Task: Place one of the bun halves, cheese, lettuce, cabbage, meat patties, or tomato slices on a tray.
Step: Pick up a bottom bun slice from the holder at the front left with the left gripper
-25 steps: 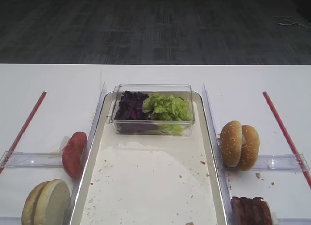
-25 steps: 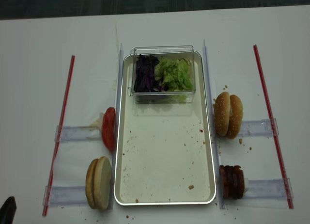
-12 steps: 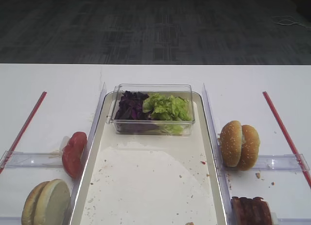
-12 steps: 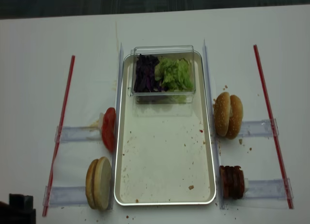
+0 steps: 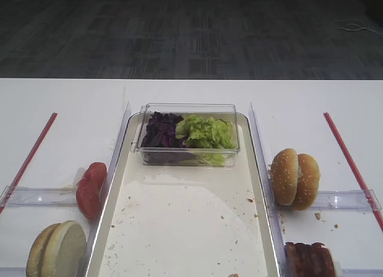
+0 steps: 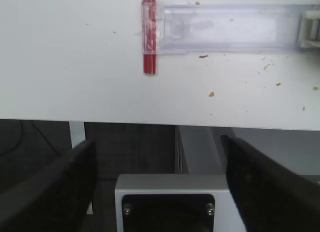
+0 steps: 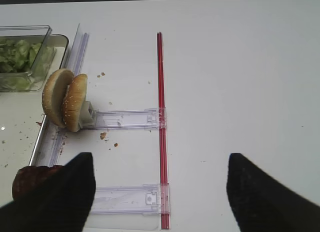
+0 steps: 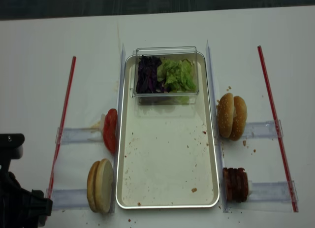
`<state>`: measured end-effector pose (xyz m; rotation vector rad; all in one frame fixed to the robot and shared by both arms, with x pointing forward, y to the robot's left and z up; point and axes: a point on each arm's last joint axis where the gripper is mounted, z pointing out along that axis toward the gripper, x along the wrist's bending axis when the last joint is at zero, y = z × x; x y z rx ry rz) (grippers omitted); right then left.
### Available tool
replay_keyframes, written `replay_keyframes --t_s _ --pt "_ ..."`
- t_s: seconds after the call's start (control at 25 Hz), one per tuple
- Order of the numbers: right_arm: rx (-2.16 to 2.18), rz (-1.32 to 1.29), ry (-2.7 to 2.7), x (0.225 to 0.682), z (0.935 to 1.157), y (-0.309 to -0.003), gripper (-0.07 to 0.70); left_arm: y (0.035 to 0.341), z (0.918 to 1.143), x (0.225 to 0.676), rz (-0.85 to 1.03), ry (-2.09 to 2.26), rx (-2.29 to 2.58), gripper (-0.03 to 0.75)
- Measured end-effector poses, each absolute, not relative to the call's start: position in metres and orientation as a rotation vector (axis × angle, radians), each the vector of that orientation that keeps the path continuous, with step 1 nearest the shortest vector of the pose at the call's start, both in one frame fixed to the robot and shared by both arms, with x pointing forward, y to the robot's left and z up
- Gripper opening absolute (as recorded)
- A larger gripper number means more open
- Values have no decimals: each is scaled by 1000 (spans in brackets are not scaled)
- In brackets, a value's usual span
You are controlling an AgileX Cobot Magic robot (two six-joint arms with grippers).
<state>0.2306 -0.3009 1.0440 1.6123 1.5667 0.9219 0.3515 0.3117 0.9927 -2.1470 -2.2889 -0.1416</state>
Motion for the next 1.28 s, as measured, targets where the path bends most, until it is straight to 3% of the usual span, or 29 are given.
replay_keyframes --t_s 0.92,1.28 --pt "1614 923 1565 231 1044 -301 580 308 1021 428 -119 -2372 -2154 530" --pt "1614 923 1565 231 1044 -301 580 247 1024 423 -10 -2245 -2382 530"
